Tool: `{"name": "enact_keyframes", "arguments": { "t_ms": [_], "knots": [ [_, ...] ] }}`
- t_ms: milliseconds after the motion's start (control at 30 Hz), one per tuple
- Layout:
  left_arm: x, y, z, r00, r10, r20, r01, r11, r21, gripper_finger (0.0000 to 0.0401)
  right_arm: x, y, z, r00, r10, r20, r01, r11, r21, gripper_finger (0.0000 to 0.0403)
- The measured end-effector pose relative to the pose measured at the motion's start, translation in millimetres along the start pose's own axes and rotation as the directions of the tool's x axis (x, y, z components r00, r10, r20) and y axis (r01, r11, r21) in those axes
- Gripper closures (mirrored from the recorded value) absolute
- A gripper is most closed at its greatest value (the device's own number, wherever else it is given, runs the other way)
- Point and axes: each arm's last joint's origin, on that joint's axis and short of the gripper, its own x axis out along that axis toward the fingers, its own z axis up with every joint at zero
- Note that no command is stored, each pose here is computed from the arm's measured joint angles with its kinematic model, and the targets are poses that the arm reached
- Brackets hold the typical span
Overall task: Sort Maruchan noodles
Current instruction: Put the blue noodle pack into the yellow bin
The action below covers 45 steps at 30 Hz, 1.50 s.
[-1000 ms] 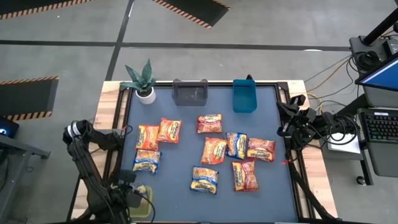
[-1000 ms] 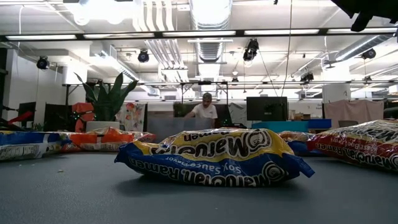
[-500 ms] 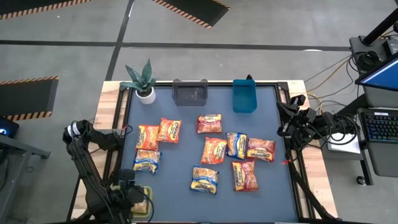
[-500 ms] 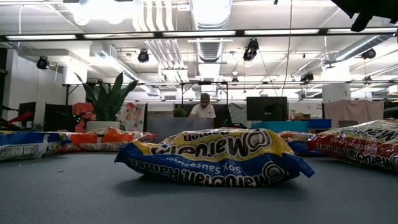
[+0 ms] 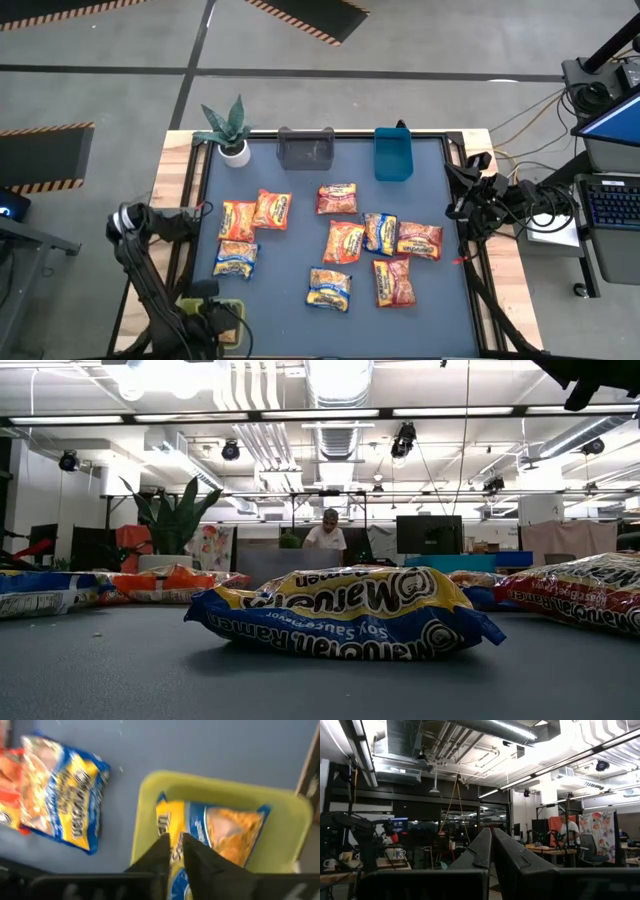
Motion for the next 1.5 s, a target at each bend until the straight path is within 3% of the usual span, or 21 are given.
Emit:
{"name": "enact_keyframes", "arguments": {
  "t_ms": [167, 267, 333, 433, 567, 700, 800, 967, 1067, 1233, 1500],
  "knots": [
    [8.8, -5.1, -1.4, 0.999, 0.025, -0.020, -0.025, 0.999, -0.022, 0.0387, 0.0, 0.0, -0.1, 1.000, 0.000, 0.000, 0.000, 1.000, 0.000, 0.0394],
    [5.4, -2.2, -1.5, 1.000, 0.024, -0.017, -0.028, 0.976, -0.218, 0.0386, 0.0, 0.0, 0.0, 1.000, 0.000, 0.000, 0.000, 1.000, 0.004, 0.0394],
    [-3.8, 3.2, -3.2, 1.000, -0.004, -0.019, -0.003, 0.932, -0.362, 0.0386, 0.0, 0.0, -0.1, 1.000, 0.000, -0.001, 0.000, 1.000, 0.015, 0.0394],
    [-24.3, 9.5, -4.7, 0.991, -0.135, 0.000, 0.114, 0.833, -0.541, 0.0386, 0.0, 0.1, -0.2, 1.000, 0.000, -0.001, 0.000, 1.000, 0.025, 0.0394],
    [-44.1, 18.5, -3.8, 0.966, -0.245, 0.078, 0.232, 0.699, -0.676, 0.0385, 0.0, 0.0, -0.1, 1.000, 0.000, -0.001, 0.000, 1.000, 0.029, 0.0394],
    [-26.5, 20.3, -9.8, 0.978, -0.206, 0.023, 0.156, 0.654, -0.740, 0.0392, 0.0, 0.1, -0.1, 1.000, 0.001, -0.001, -0.001, 0.999, 0.036, 0.0394],
    [-2.9, 18.5, -15.8, 0.975, -0.219, -0.032, 0.103, 0.579, -0.809, 0.0399, 0.0, 0.2, -0.4, 1.000, 0.002, -0.003, -0.002, 0.999, 0.038, 0.0394],
    [11.3, 18.6, -7.7, 0.963, -0.269, -0.023, 0.119, 0.500, -0.858, 0.0383, 0.0, 0.2, -0.4, 1.000, 0.002, -0.004, -0.002, 0.999, 0.037, 0.0394],
    [12.7, 21.0, -3.1, 0.966, -0.257, -0.027, 0.104, 0.484, -0.869, 0.0353, 0.0, 0.2, -0.4, 1.000, 0.002, -0.004, -0.002, 0.999, 0.037, 0.0394],
    [22.9, 18.2, -2.6, 0.971, -0.237, -0.031, 0.093, 0.495, -0.864, 0.0308, 0.0, 0.2, -0.4, 1.000, 0.002, -0.004, -0.002, 0.999, 0.036, 0.0394],
    [40.2, 17.5, -8.1, 0.972, -0.210, -0.102, 0.024, 0.524, -0.851, 0.0350, 0.0, 0.2, -0.4, 1.000, 0.003, -0.004, -0.002, 0.999, 0.034, 0.0394]
  ]
}}
